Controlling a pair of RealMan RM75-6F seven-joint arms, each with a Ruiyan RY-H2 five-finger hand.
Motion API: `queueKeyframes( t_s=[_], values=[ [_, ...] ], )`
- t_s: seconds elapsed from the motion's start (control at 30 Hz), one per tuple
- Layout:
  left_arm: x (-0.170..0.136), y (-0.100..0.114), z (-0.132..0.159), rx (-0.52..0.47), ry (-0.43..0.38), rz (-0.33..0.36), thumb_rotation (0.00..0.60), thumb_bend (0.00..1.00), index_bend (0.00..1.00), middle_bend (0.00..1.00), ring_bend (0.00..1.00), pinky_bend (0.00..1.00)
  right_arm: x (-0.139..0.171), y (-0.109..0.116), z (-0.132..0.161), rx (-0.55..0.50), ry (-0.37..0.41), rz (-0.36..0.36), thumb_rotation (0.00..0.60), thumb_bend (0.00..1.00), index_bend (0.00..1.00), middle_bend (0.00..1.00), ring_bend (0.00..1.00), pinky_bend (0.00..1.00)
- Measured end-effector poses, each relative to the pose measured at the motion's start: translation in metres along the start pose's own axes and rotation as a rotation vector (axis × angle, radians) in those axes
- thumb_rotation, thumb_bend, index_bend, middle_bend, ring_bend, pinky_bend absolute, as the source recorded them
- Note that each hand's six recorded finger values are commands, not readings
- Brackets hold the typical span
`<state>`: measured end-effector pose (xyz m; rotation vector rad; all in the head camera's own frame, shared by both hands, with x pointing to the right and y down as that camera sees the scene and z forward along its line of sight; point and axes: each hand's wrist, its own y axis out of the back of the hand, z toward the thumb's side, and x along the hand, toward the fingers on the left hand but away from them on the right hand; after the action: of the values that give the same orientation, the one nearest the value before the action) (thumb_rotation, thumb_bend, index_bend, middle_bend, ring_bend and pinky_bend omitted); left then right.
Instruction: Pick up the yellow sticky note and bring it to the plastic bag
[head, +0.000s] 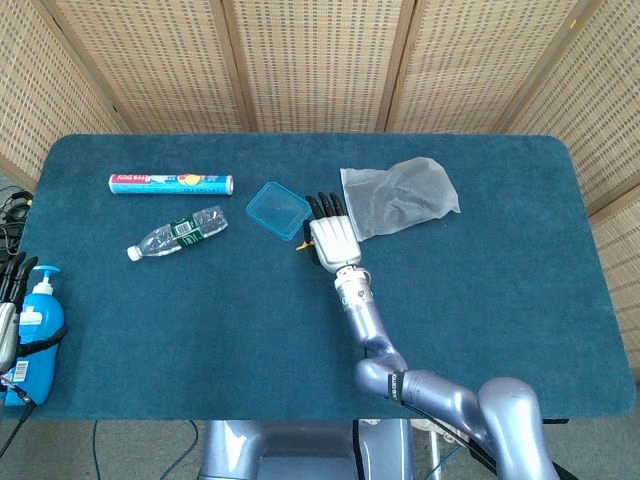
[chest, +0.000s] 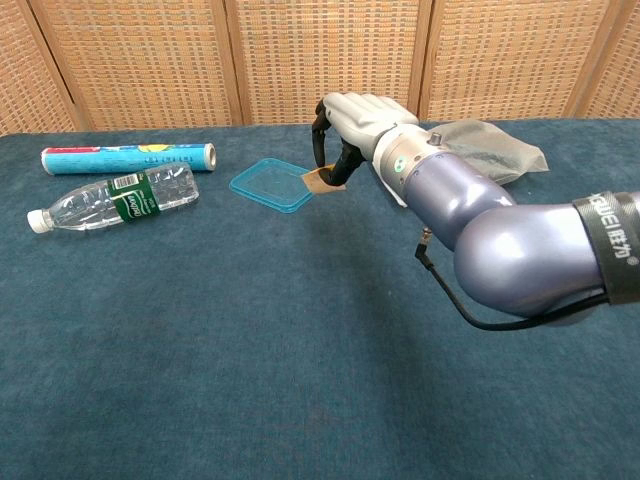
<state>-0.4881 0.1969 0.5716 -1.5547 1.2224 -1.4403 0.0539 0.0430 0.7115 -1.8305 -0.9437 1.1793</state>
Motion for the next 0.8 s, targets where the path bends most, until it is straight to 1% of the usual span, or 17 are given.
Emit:
queueKeyframes(
  t_s=[0.17, 0.27, 0.37, 0.47, 0.53, 0.6, 0.7, 0.8],
  values=[
    [-0.001, 0.001, 0.002, -0.002, -0.008, 0.003, 0.6, 0.17, 0.0, 0.0, 0.0, 0.0, 0.004, 0.01, -0.001, -0.034, 0.001, -0.011, 0.6, 0.55, 0.7, 0.18, 0.0, 0.0],
    [-0.002, 0.002, 0.004, -0.002, -0.016, 0.005, 0.6, 0.17, 0.0, 0.0, 0.0, 0.0, 0.011, 0.016, -0.007, -0.074, -0.007, -0.014, 0.6, 0.55, 0.7, 0.17, 0.0, 0.0],
    [-0.004, 0.002, 0.006, -0.001, -0.024, 0.007, 0.6, 0.18, 0.0, 0.0, 0.0, 0.0, 0.021, 0.025, -0.02, -0.125, -0.023, -0.021, 0.6, 0.55, 0.7, 0.17, 0.0, 0.0],
    [-0.005, 0.002, 0.009, 0.006, -0.035, 0.008, 0.6, 0.17, 0.0, 0.0, 0.0, 0.0, 0.035, 0.039, -0.042, -0.156, -0.051, -0.052, 0.6, 0.55, 0.71, 0.17, 0.0, 0.0],
    [-0.007, 0.001, 0.013, 0.013, -0.049, 0.009, 0.6, 0.17, 0.0, 0.0, 0.0, 0.0, 0.05, 0.049, -0.056, -0.211, -0.077, -0.078, 0.6, 0.56, 0.71, 0.17, 0.0, 0.0],
    [-0.009, 0.0, 0.016, 0.025, -0.062, 0.011, 0.6, 0.18, 0.0, 0.0, 0.0, 0.0, 0.067, 0.056, -0.066, -0.299, -0.093, -0.087, 0.6, 0.56, 0.72, 0.17, 0.0, 0.0],
    [-0.01, -0.003, 0.02, 0.038, -0.072, 0.011, 0.6, 0.17, 0.0, 0.0, 0.0, 0.0, 0.097, 0.065, -0.082, -0.424, -0.111, -0.081, 0.6, 0.56, 0.71, 0.17, 0.0, 0.0],
    [-0.012, -0.004, 0.022, 0.044, -0.079, 0.014, 0.6, 0.18, 0.0, 0.0, 0.0, 0.0, 0.128, 0.073, -0.103, -0.516, -0.138, -0.073, 0.6, 0.56, 0.71, 0.17, 0.0, 0.0]
  ],
)
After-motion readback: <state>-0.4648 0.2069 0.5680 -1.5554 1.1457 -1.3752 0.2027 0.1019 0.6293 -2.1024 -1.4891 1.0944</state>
